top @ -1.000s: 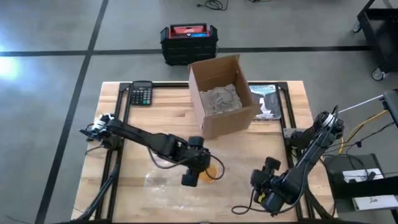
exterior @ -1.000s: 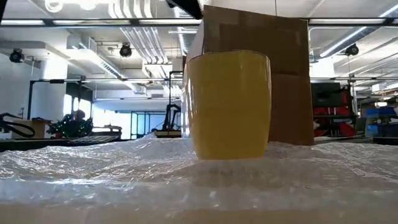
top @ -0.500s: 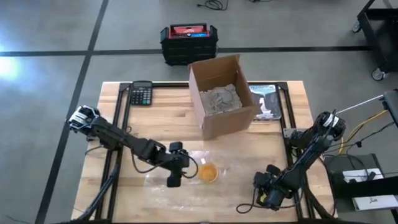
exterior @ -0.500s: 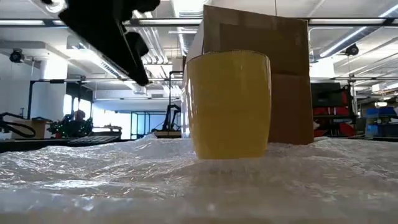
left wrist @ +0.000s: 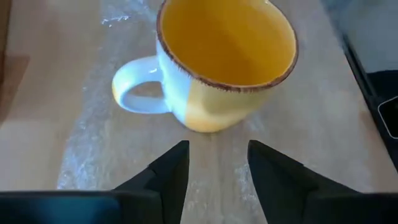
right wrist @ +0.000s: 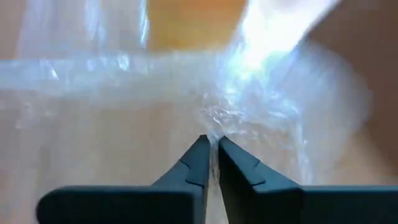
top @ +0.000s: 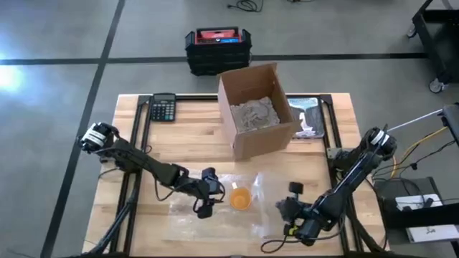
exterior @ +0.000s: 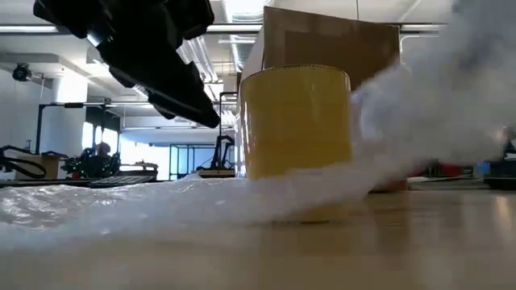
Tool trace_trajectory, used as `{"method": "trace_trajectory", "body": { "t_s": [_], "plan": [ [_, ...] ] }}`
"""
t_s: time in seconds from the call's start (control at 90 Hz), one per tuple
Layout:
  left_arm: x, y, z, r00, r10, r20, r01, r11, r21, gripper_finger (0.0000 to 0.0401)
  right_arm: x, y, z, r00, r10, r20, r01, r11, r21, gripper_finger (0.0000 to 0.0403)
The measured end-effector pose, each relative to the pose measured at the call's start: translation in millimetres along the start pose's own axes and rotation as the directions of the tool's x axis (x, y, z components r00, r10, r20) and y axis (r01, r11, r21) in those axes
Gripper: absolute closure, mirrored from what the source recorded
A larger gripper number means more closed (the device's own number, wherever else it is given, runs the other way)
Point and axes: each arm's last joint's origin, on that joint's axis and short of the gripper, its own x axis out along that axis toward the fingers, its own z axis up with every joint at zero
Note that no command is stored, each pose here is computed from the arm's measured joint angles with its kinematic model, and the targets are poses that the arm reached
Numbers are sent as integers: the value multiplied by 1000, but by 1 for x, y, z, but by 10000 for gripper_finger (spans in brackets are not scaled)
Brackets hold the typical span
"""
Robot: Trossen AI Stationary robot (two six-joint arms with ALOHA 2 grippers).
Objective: Wrap mug
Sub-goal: Wrap the yellow cup in bubble wrap
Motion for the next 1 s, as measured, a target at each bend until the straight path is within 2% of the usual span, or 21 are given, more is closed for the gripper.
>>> {"method": "trace_trajectory", "body": {
  "t_s": [0.089, 0.178, 0.256, 0.389, 0.556, 0.756, 0.844, 1.0],
  "plan": [
    [2, 0, -1, 1000, 0, 1, 0, 1000, 0, 265, 4, -9, 27, 995, -72, 65, 75, 996, -50, 398],
    [2, 0, -1, 1000, 3, -5, -3, 1000, 0, 272, 15, -18, 48, 994, -74, 80, 79, 995, -64, 397],
    [2, 0, -1, 1000, 1, -1, -1, 1000, 0, 279, 28, -26, 62, 995, -31, 90, 36, 998, -57, 396],
    [-3, 0, 3, 1000, -4, 13, 4, 1000, -3, 289, 54, -38, 78, 991, 117, 66, -115, 993, -29, 396],
    [-24, -4, 22, 999, -15, 41, 16, 1000, -17, 302, 81, -51, 82, 976, 217, 10, -217, 976, 23, 396],
    [-39, -9, 45, 981, -15, 193, 14, 1000, 9, 319, 100, -47, 75, 961, 269, -58, -268, 963, 24, 396],
    [-34, -9, 49, 969, -1, 247, -4, 1000, 21, 326, 103, -44, 74, 961, 271, -58, -270, 963, 24, 396],
    [-8, -8, 44, 966, 12, 258, -19, 1000, 24, 329, 105, -42, 75, 959, 280, -43, -278, 960, 30, 396]
  ]
}}
